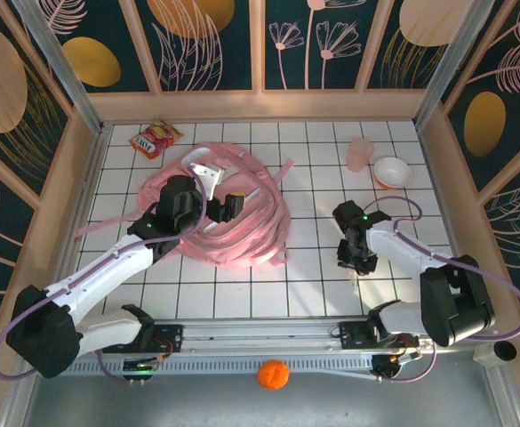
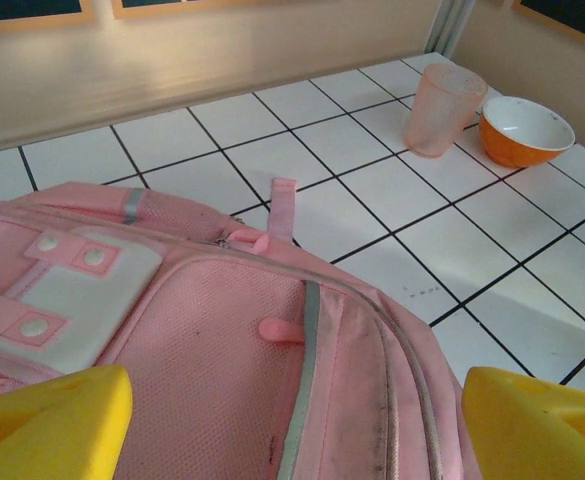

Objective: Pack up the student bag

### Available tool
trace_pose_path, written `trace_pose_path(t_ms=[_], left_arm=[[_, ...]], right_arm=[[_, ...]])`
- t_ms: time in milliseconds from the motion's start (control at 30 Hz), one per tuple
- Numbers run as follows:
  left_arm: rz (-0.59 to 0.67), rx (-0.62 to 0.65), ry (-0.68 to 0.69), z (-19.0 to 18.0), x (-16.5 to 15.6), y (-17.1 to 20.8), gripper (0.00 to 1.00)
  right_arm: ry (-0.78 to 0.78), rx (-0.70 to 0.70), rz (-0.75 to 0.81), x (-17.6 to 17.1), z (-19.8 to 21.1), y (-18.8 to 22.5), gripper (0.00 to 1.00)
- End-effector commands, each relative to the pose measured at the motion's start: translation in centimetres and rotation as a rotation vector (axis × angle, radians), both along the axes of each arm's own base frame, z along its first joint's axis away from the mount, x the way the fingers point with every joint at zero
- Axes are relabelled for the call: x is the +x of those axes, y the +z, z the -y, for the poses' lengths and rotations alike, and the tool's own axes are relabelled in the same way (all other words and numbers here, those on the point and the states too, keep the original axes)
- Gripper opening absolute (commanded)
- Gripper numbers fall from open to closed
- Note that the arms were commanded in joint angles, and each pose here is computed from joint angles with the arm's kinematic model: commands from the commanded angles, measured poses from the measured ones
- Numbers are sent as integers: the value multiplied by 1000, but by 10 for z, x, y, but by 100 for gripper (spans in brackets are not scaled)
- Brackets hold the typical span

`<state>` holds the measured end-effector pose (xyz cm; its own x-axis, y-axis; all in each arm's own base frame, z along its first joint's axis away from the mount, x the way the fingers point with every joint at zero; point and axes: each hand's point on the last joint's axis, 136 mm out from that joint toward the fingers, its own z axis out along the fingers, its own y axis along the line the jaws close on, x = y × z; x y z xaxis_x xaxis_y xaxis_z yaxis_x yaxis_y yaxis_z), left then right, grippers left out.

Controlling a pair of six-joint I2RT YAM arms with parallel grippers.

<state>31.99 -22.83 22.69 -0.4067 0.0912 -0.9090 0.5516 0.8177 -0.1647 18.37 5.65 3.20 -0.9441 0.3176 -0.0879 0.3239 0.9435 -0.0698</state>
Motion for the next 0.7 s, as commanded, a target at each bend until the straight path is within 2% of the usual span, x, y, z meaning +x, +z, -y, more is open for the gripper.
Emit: trace_pose_path(t_ms=[0,167,333,467,567,667], left_arm=[[16,-17,-3,1,1,3,83],[17,84,-73,5,-3,-14,77],[24,255,-137,16,-15,-39,77],[-37,341,-157,21,-20,-66,76],[-66,391,-198,27,-25,-82,76],[-79,418,-214,31,-27,-89,77]], right_arm=[[-8,-11,8,-1,5,1,30],[8,88,198,22,-8,38,28],[77,293,534,56,-38,110,28],[147,469,711,65,-63,151,26],[182,528,763,65,-71,162,24],[123,441,708,62,-56,147,28]])
